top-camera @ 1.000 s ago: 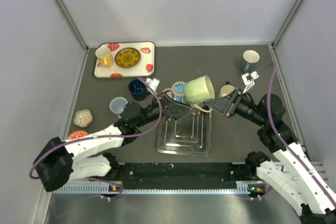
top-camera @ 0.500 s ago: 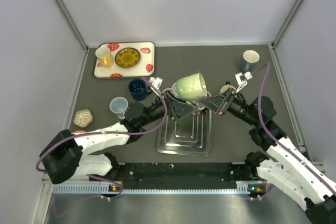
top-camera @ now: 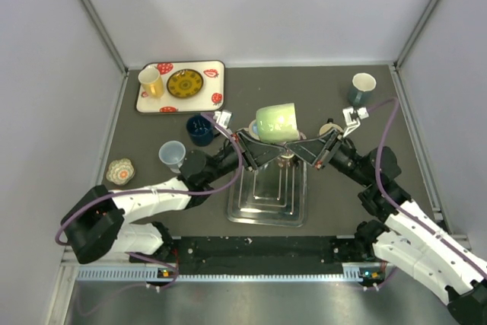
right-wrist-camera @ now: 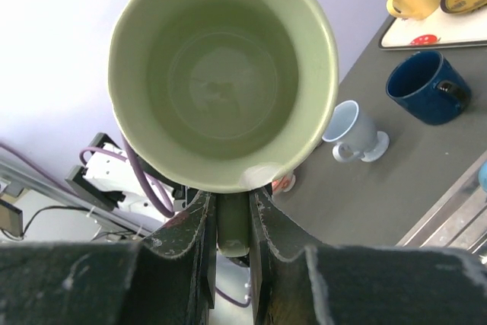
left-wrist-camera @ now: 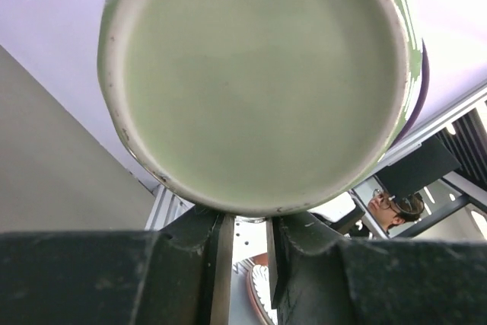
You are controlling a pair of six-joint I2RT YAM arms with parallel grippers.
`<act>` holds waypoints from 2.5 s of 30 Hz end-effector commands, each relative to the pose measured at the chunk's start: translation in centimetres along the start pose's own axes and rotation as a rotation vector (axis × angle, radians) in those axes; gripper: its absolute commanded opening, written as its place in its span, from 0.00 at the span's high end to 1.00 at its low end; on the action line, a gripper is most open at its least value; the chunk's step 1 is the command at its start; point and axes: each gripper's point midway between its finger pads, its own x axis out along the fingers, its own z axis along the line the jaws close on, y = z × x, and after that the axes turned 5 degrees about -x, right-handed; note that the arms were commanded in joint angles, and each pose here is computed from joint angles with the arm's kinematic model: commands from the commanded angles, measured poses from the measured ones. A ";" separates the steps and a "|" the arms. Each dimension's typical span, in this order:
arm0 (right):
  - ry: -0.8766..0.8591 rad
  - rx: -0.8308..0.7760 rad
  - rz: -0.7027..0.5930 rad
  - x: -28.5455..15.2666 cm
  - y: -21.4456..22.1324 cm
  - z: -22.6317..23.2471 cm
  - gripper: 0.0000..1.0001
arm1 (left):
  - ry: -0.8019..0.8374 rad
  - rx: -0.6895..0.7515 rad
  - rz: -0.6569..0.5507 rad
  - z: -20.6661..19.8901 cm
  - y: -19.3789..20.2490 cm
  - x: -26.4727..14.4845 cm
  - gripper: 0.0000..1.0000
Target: Turn the mug right side up
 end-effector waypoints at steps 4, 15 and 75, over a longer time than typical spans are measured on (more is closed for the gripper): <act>-0.080 -0.026 0.044 -0.4 1.3 1.7 1.00 | 0.186 0.067 -0.133 -6.3 -3.5 0.2 0.66; -0.049 -0.046 0.096 -0.7 2.3 1.3 1.00 | 0.191 0.098 -0.068 -6.6 -2.6 0.3 1.00; 0.877 -0.362 0.259 -10.5 1.5 -12.5 0.38 | -1.343 0.523 0.453 21.3 2.9 -15.4 1.00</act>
